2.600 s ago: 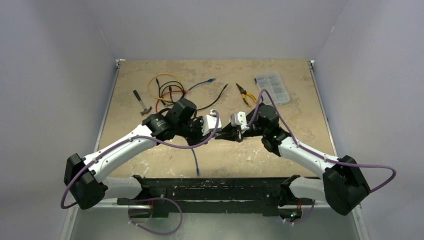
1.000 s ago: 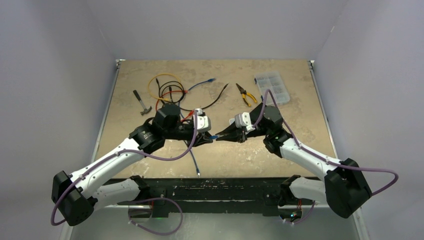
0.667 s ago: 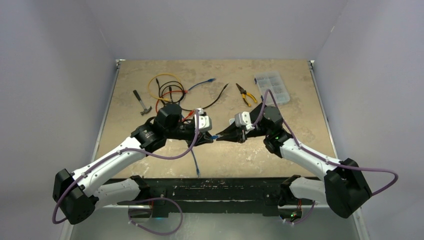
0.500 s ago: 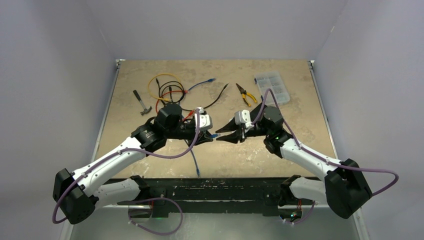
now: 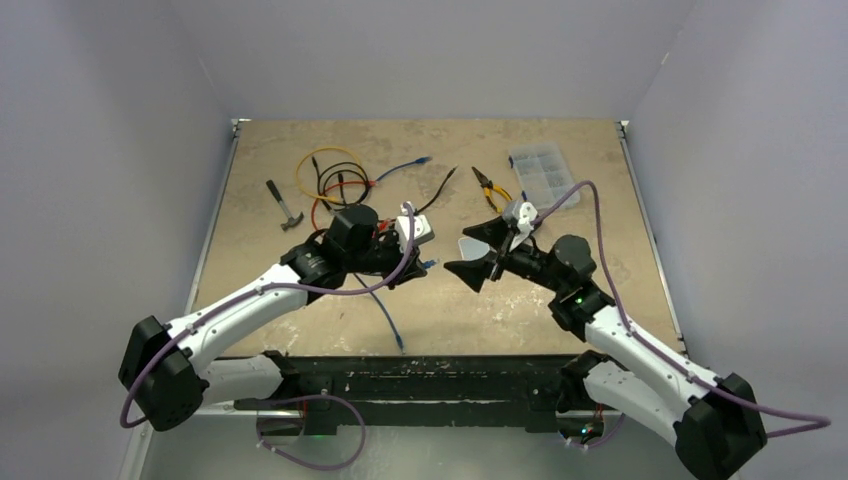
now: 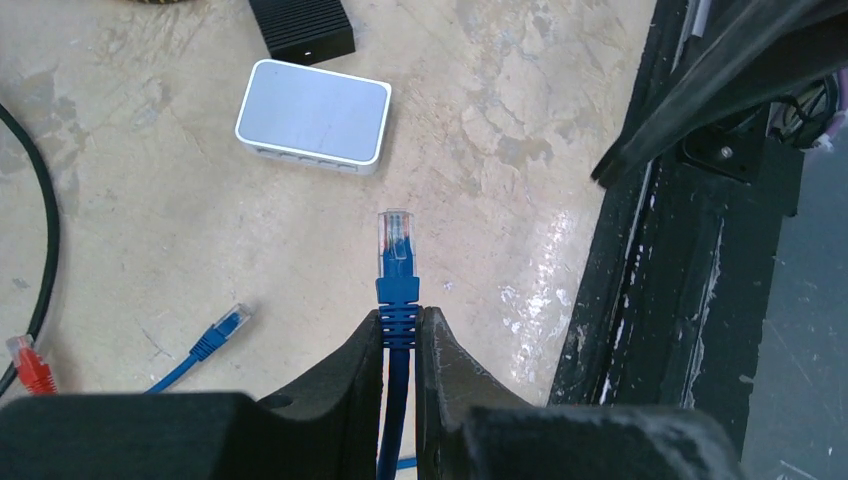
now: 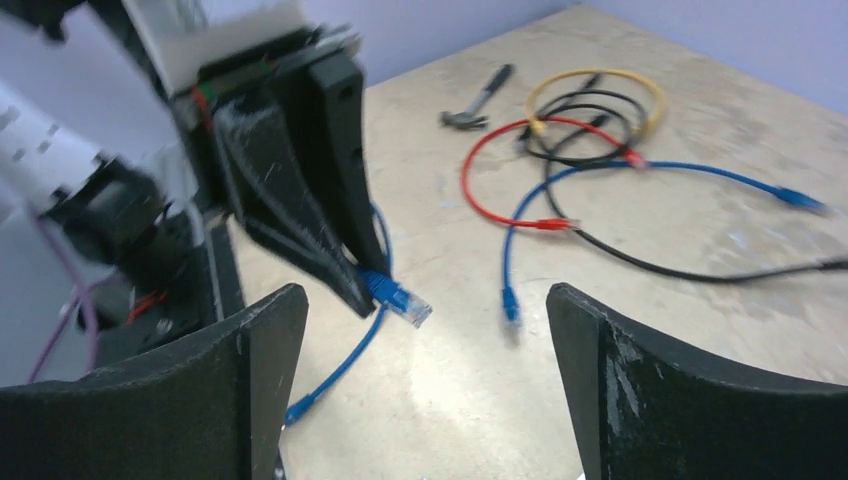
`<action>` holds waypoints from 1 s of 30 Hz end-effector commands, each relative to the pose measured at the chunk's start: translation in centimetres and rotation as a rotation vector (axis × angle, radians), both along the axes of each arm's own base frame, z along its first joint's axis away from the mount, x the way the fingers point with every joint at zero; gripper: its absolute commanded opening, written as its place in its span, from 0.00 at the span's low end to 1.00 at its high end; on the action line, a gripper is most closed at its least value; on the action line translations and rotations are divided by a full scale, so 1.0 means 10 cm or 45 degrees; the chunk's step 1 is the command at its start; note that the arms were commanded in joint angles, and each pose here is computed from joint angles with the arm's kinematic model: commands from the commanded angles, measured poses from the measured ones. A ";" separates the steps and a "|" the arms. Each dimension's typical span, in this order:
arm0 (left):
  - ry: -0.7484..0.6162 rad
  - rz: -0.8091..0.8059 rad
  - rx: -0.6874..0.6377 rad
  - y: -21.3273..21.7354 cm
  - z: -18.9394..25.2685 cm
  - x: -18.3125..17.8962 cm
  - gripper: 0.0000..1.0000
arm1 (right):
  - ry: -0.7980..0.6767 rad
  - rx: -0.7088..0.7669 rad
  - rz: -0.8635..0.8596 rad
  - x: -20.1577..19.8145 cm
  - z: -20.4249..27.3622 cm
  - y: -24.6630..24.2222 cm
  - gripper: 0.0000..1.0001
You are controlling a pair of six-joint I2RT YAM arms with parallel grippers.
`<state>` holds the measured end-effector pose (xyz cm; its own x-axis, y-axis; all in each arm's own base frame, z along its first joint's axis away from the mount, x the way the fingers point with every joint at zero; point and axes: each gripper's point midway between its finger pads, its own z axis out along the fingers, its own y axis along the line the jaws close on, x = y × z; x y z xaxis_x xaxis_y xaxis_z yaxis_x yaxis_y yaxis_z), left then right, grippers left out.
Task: Insert the plug into the switch port
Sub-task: Insert the connector into the switch port.
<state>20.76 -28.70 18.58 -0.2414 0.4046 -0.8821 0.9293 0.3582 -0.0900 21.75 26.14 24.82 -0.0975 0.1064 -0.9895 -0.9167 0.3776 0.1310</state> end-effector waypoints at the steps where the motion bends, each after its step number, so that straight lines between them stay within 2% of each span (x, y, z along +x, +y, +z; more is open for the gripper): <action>1: 0.050 0.093 -0.077 -0.17 0.00 0.17 0.00 | 0.221 0.076 -0.415 0.35 -0.05 -0.35 0.97; 3: 0.089 0.136 -0.101 -0.20 -0.16 0.19 0.00 | 0.276 0.073 -0.508 0.42 -0.09 -0.45 0.98; 6: 0.057 0.166 -0.124 -0.24 -0.30 0.27 0.00 | 0.355 0.047 -0.594 0.52 -0.15 -0.54 0.98; 12: -0.045 0.189 -0.016 -0.19 -0.51 0.45 0.00 | 0.556 -0.091 -0.696 0.73 -0.52 -0.59 0.98; 19: -0.039 0.188 0.047 -0.21 -0.86 0.51 0.00 | 0.716 -0.217 -0.874 1.00 -0.92 -0.83 0.94; 30: -0.018 0.199 0.133 -0.09 -1.26 0.42 0.00 | 0.892 -0.397 -0.883 1.28 -1.53 -0.76 0.90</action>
<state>24.38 -29.54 6.38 -0.3371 0.4463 -0.8289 0.8596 0.5050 -0.0777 32.83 18.19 8.89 -0.6857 0.1015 -0.7208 -0.2479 0.8984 0.3624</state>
